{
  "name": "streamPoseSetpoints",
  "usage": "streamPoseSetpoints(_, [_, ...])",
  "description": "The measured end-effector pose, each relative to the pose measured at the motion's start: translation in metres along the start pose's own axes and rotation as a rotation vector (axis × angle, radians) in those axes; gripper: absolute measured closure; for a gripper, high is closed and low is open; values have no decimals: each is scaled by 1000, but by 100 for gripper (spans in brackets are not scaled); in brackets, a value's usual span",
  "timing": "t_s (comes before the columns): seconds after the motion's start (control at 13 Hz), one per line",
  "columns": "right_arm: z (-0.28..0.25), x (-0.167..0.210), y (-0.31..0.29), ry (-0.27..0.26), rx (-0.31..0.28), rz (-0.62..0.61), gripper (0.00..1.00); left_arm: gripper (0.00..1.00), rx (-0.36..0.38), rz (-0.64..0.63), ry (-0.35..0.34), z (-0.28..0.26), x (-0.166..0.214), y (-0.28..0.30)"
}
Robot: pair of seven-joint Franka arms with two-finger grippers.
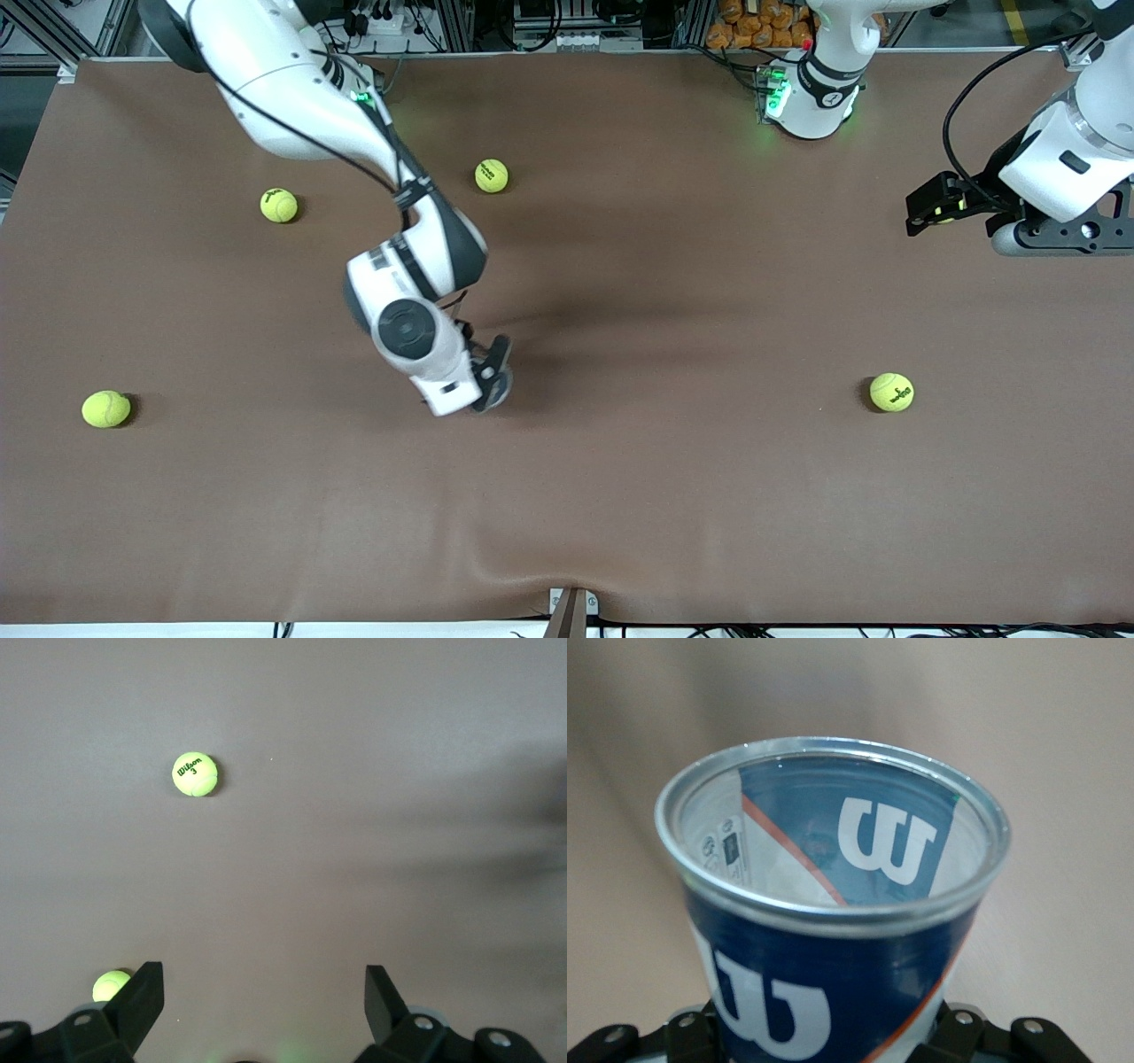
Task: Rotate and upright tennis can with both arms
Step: 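Move the held can with the right gripper toward the table center, then release the can with the right gripper while the left gripper approaches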
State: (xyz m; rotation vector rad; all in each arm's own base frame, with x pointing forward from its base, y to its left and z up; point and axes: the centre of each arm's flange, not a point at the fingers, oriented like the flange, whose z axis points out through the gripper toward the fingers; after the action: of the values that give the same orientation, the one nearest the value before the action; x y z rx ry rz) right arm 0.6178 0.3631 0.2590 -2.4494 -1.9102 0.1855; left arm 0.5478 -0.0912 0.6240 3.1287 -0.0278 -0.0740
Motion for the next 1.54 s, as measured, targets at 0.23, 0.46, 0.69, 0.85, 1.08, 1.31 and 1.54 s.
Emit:
streamPoseSetpoints(0.23, [4,42,-44,5,-19,-109,22,0,-1,2,5,-1,0,1])
streamPoseSetpoints(0.46, [28,79,-93,8,-68,-212,19,0,-1,3,7,-1,0,2])
streamPoseSetpoints(0.69, [34,80,-96,13,-83,-230,0,0,-1,2,7,-1,1,1])
streamPoseSetpoints(0.85, [34,84,-101,3,-101,-252,0,0,-1,2,7,-1,1,1])
streamPoseSetpoints(1.08, [31,86,-104,-1,-111,-264,0,0,-1,2,7,-1,1,1])
streamPoseSetpoints(1.31, [15,81,-100,-25,-96,-231,0,0,-1,2,7,-1,1,1])
streamPoseSetpoints(1.54, [-18,60,-84,-16,-50,-75,0,0,-1,3,5,0,1,2])
